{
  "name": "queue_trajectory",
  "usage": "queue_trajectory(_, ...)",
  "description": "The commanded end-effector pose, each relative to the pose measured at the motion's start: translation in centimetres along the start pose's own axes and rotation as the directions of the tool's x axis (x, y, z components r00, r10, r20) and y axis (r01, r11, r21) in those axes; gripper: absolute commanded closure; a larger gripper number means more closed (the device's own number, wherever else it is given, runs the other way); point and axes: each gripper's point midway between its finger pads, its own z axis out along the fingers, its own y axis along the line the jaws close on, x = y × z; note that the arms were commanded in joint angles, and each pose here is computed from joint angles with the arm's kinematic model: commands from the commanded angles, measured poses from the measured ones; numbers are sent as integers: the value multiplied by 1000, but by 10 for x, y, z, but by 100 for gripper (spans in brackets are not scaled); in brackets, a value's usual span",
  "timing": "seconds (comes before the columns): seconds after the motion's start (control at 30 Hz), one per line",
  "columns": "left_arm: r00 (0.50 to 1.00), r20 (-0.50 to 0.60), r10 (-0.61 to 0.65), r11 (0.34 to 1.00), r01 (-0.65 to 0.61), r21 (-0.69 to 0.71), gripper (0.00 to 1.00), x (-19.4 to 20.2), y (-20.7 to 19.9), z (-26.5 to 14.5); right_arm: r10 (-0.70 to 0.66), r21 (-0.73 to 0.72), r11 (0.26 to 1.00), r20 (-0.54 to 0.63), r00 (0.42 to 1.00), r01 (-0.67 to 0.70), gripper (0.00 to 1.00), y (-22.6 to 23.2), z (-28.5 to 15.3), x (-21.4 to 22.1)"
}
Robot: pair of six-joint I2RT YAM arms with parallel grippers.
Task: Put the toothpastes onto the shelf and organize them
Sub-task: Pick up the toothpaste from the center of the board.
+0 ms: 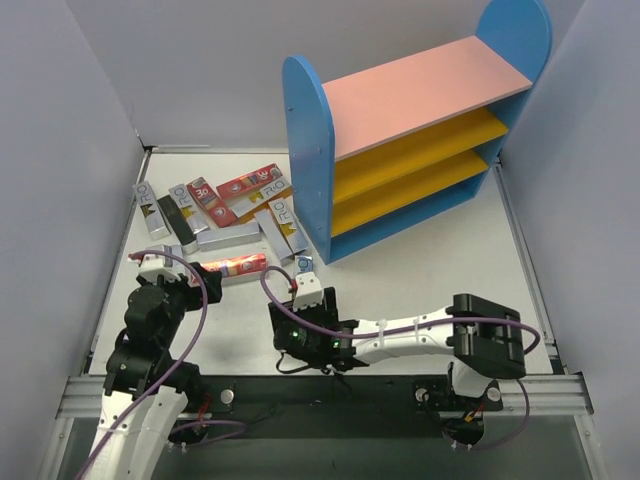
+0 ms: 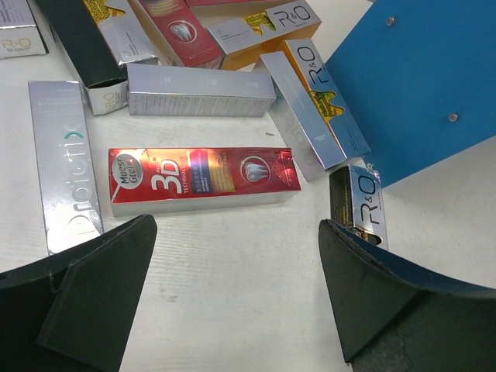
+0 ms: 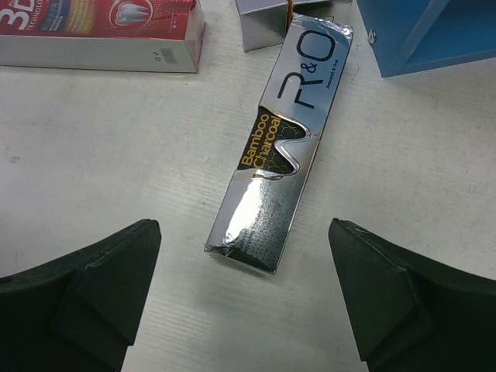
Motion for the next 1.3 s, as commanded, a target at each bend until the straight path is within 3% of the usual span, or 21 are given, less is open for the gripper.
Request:
queue_trajectory(0.0,999,42,-8,1000,8,-6,3,-19,-3,-5,24,104,994,48,999,-29,7,5,12,-9)
queue_trajectory(0.47,1000,12,-3,1000,3,6,3,-13,-6,-1,-32,231,972,-57,998,45,18,-3,34,37)
queue_trajectory(0.67,1000,6,-1,1000,1,12,3,-12,-7,0,-48,246,967,-79,996,66,31,-14,35,52)
queue_trajectory(1.27,1000,-15,5,1000,-4,6,3,-9,-7,2,-76,14,997,-64,995,77,63,-17,24,67)
